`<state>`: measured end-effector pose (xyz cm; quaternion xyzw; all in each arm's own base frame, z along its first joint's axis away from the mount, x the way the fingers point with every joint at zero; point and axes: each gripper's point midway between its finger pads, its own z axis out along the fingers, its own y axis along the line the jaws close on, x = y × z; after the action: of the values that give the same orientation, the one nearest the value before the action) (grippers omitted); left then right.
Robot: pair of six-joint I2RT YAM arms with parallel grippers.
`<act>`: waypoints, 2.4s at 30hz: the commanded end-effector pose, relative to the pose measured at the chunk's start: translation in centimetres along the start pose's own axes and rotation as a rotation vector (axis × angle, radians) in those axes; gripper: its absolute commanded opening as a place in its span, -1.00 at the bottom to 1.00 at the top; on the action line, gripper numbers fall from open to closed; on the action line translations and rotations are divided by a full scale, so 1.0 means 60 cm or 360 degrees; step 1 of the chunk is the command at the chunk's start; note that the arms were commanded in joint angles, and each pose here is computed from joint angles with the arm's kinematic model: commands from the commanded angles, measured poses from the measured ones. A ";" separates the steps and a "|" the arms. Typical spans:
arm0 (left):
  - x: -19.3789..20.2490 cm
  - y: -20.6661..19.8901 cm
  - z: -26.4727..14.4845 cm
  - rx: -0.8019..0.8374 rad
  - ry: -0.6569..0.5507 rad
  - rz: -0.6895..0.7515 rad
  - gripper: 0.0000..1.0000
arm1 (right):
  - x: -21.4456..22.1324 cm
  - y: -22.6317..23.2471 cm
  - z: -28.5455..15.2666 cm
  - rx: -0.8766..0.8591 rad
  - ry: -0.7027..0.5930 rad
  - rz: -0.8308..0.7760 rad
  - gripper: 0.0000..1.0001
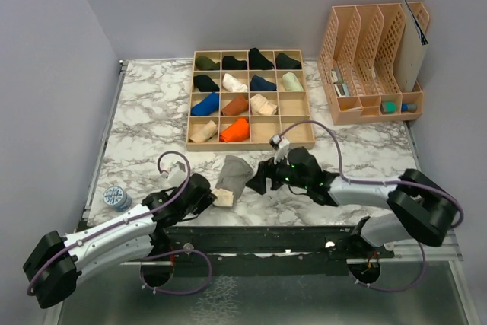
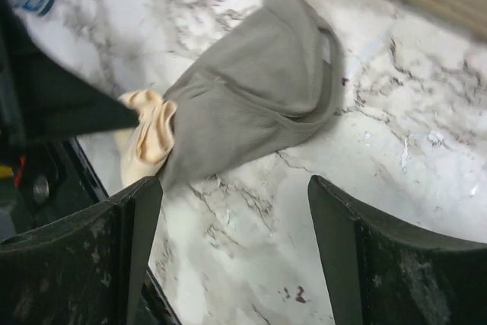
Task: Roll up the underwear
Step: Roll the underwear to the center of the board.
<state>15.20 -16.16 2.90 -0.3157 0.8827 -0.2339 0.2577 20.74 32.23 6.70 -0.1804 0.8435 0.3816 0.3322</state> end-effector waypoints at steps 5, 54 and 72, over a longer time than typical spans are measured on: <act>-0.015 -0.012 -0.003 -0.0077 -0.0048 0.0212 -1.00 | 0.023 0.143 -0.055 -0.0665 -0.0531 -0.1830 0.51; 0.008 -0.022 -0.006 -0.0017 0.0065 0.0149 -1.00 | 0.107 0.116 0.086 -0.0181 -0.0446 -0.2785 -0.54; -0.006 -0.039 -0.032 0.0150 0.0023 0.0119 0.02 | 0.151 0.120 0.057 -0.0457 -0.0250 -0.1773 -0.99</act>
<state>15.74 -17.15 5.77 -0.2787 0.8791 -0.2682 0.2785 13.35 39.89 3.33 -0.6521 0.4725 0.1907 0.5614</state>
